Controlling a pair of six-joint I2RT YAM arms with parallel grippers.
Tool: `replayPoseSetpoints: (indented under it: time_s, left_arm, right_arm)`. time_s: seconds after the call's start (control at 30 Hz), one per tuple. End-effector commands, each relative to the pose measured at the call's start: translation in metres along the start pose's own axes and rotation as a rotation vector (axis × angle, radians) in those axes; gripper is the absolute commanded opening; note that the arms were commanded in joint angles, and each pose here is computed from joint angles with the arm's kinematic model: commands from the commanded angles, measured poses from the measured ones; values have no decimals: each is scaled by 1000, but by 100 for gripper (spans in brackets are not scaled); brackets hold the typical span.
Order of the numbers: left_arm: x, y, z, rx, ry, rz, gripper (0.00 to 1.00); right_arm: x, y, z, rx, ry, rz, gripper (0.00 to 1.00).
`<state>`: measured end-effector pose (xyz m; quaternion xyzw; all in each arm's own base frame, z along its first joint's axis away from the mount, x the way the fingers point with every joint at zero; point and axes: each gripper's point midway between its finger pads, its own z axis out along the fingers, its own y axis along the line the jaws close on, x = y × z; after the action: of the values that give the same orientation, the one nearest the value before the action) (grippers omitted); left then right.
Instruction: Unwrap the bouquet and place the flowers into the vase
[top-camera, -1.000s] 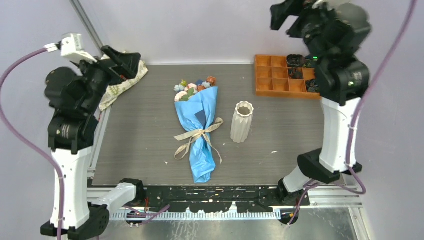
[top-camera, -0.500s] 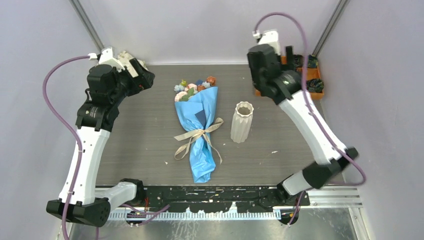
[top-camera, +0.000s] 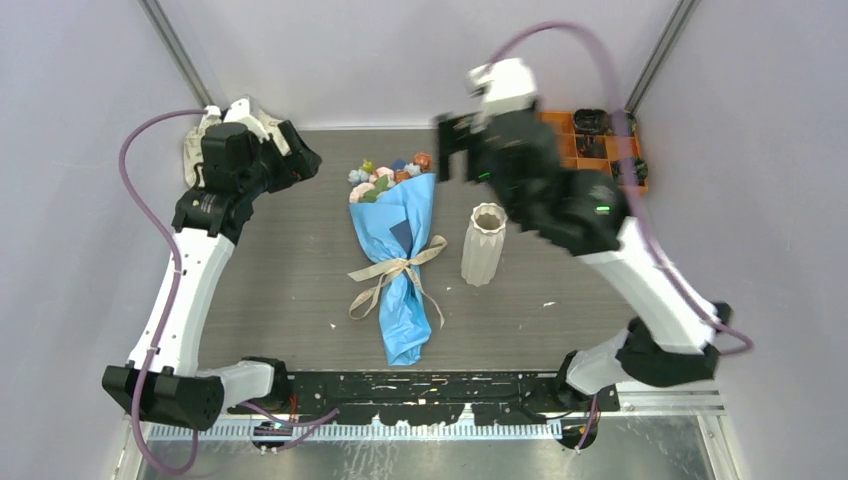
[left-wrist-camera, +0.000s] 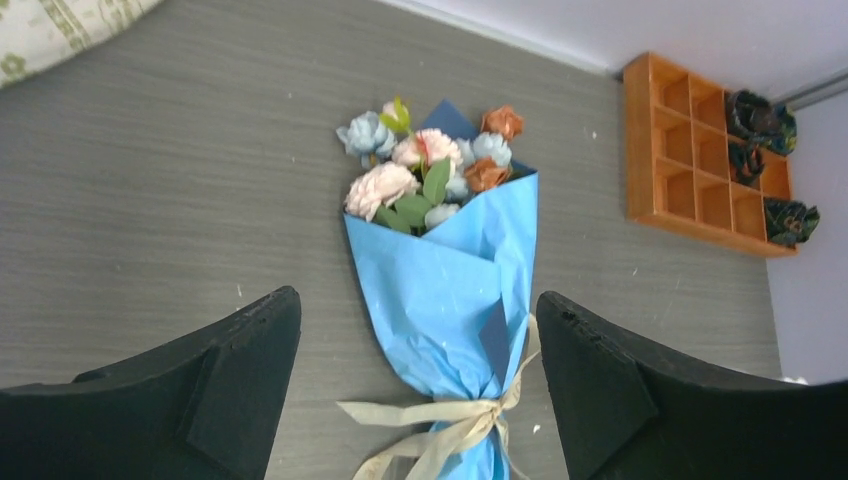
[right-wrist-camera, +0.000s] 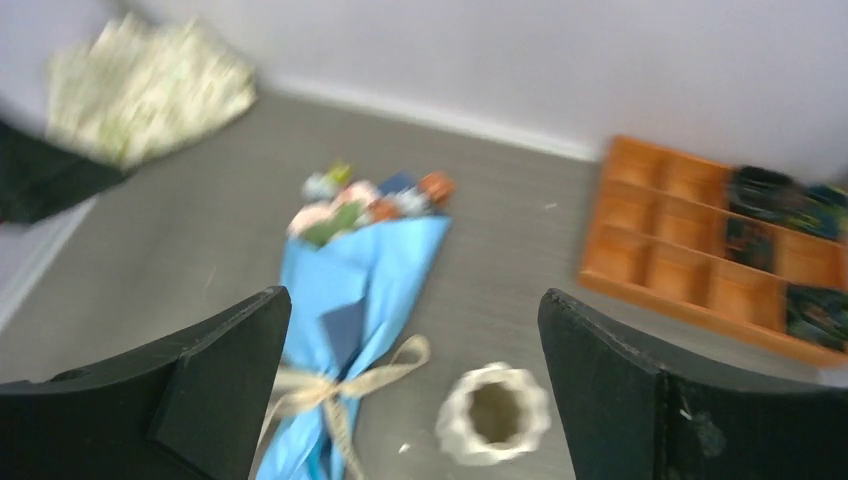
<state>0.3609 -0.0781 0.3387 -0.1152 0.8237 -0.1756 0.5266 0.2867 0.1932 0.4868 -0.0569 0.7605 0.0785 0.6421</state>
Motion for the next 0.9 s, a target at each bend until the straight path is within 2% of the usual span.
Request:
replayPoseSetpoints:
  time_s: [0.0, 0.13, 0.23, 0.3, 0.33, 0.47, 0.63, 0.87]
  left_arm:
    - [3, -13, -18, 81, -25, 4, 87]
    - [17, -7, -25, 76, -34, -24, 86]
    - [33, 12, -32, 0, -17, -30, 84]
    - [47, 27, -33, -52, -5, -34, 82]
    - [55, 32, -33, -65, 7, -40, 81]
    - [97, 40, -29, -47, 90, -85, 76]
    - [135, 42, -24, -5, 150, -142, 74]
    - [147, 45, -25, 2, 162, -146, 73]
  right_arm:
    - [61, 103, -17, -191, 126, -222, 99]
    - [118, 157, -38, -321, 237, -282, 98]
    - [169, 171, -39, -361, 341, -256, 83]
    - [202, 173, -39, -362, 399, -245, 66]
    - [217, 172, -37, -350, 419, -238, 62]
    - [270, 159, -27, -268, 467, -246, 61]
    - [325, 144, -7, -218, 550, -162, 47]
    - [369, 116, 9, -174, 625, -107, 42]
